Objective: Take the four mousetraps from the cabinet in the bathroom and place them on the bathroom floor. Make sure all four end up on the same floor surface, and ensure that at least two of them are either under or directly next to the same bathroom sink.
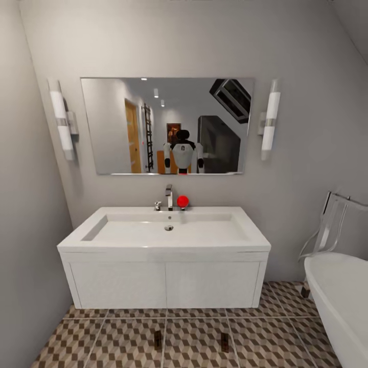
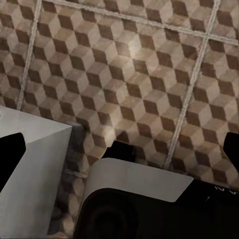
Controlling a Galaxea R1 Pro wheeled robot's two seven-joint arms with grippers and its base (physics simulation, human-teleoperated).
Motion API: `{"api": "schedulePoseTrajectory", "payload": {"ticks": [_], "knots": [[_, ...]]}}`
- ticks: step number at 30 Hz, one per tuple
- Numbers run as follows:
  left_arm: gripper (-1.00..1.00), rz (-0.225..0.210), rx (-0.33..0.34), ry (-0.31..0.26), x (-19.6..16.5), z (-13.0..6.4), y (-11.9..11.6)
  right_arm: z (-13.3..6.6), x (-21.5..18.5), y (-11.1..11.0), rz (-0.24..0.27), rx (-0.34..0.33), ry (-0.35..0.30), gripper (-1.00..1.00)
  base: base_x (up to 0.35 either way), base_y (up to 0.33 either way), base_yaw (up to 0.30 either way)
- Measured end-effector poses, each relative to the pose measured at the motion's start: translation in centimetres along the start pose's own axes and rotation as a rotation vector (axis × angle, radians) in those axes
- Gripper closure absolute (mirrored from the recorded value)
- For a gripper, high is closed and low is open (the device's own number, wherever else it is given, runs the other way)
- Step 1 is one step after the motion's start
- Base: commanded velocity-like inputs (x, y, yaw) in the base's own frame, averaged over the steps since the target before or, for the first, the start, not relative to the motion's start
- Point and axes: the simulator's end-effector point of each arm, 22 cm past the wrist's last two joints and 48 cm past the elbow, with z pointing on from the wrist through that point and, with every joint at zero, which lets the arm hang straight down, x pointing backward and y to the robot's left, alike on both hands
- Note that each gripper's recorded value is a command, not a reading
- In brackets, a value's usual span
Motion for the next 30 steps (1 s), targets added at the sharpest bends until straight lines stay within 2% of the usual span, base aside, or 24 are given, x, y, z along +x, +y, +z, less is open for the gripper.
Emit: {"api": "schedulePoseTrajectory", "payload": {"ticks": [13,24,30], "knots": [[-1.0,-0.001,0.01,-0.01,0.7,-1.9,0.1,-1.9,0.4,0.3,0.004,-0.009,0.012,-1.0,0.0,0.0,0.0],[-1.0,0.009,0.112,-0.002,0.8,-1.9,-1.8,-1.9,0.4,0.9,0.005,-0.017,0.013,-1.0,0.0,0.0,0.0],[-1.0,0.01,0.145,0.001,1.0,-2.1,-2.7,-2.0,0.4,1.5,0.007,-0.023,0.013,-1.0,0.0,0.0,0.0]]}}
